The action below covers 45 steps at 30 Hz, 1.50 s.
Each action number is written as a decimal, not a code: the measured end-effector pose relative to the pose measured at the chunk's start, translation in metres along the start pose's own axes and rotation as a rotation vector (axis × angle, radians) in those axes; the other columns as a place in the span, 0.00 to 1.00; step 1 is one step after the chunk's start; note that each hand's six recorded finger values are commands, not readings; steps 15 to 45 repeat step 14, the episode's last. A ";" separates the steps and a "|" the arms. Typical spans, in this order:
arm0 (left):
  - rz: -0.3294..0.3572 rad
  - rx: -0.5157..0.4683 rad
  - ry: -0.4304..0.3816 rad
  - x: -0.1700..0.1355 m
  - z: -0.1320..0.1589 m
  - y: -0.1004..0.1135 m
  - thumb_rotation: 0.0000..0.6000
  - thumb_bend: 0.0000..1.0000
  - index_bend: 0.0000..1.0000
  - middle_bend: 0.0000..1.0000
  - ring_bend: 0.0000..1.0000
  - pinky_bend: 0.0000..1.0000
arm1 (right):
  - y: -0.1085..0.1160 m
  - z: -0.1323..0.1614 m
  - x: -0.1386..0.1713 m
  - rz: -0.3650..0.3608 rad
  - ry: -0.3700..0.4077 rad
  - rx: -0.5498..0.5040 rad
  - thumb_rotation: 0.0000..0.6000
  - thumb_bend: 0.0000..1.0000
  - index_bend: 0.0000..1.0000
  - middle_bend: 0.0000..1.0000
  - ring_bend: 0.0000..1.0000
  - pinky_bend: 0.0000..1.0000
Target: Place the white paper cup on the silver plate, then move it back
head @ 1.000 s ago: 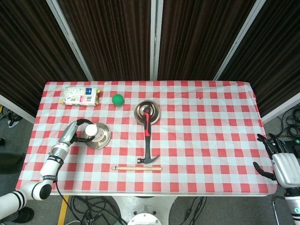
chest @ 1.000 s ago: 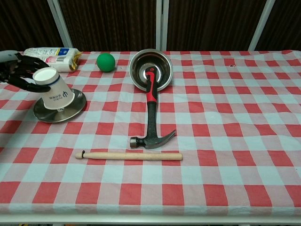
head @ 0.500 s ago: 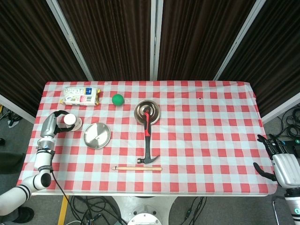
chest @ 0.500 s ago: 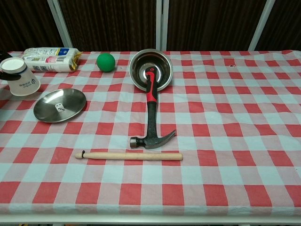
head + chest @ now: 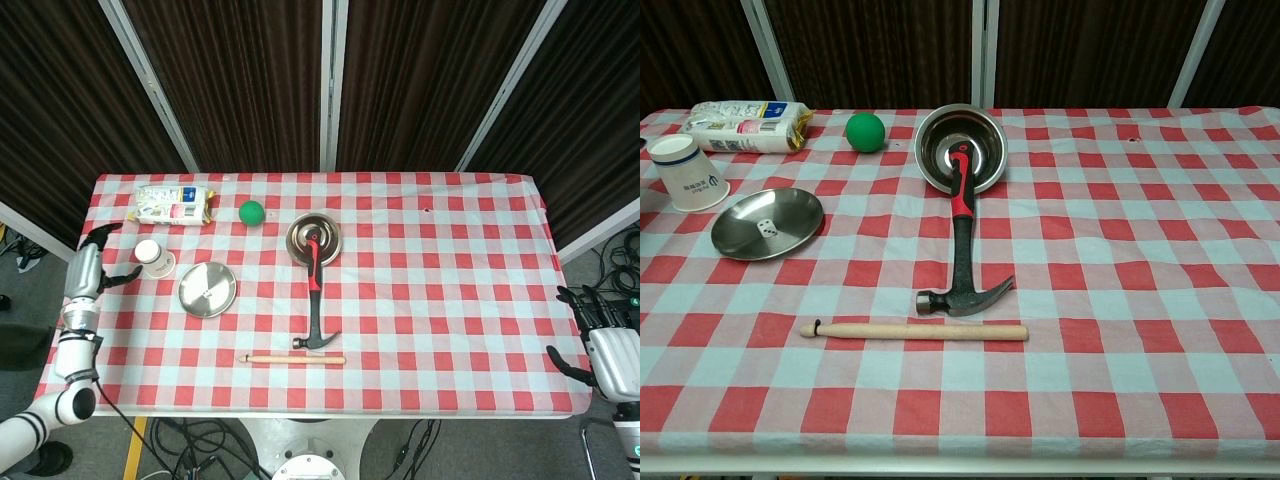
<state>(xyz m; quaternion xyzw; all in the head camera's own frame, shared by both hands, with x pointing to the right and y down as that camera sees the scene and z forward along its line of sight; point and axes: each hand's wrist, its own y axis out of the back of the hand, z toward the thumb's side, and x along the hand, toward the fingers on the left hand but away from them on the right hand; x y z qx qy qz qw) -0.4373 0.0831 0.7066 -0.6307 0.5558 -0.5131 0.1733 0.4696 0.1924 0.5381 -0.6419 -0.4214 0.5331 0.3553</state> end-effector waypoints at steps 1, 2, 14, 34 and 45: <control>0.019 0.026 -0.008 -0.006 -0.002 0.008 1.00 0.21 0.18 0.13 0.06 0.09 | 0.000 -0.001 0.001 -0.003 -0.003 0.000 1.00 0.21 0.05 0.20 0.00 0.13; 0.038 0.055 -0.015 -0.012 -0.005 0.016 1.00 0.21 0.19 0.14 0.06 0.09 | 0.000 -0.002 0.001 -0.007 -0.007 0.001 1.00 0.21 0.05 0.20 0.00 0.13; 0.152 0.381 -0.024 -0.120 -0.035 0.075 1.00 0.21 0.23 0.14 0.06 0.07 | -0.007 -0.003 0.007 -0.007 0.000 -0.011 1.00 0.21 0.05 0.20 0.00 0.13; 0.152 0.381 -0.024 -0.120 -0.035 0.075 1.00 0.21 0.23 0.14 0.06 0.07 | -0.007 -0.003 0.007 -0.007 0.000 -0.011 1.00 0.21 0.05 0.20 0.00 0.13; 0.152 0.381 -0.024 -0.120 -0.035 0.075 1.00 0.21 0.23 0.14 0.06 0.07 | -0.007 -0.003 0.007 -0.007 0.000 -0.011 1.00 0.21 0.05 0.20 0.00 0.13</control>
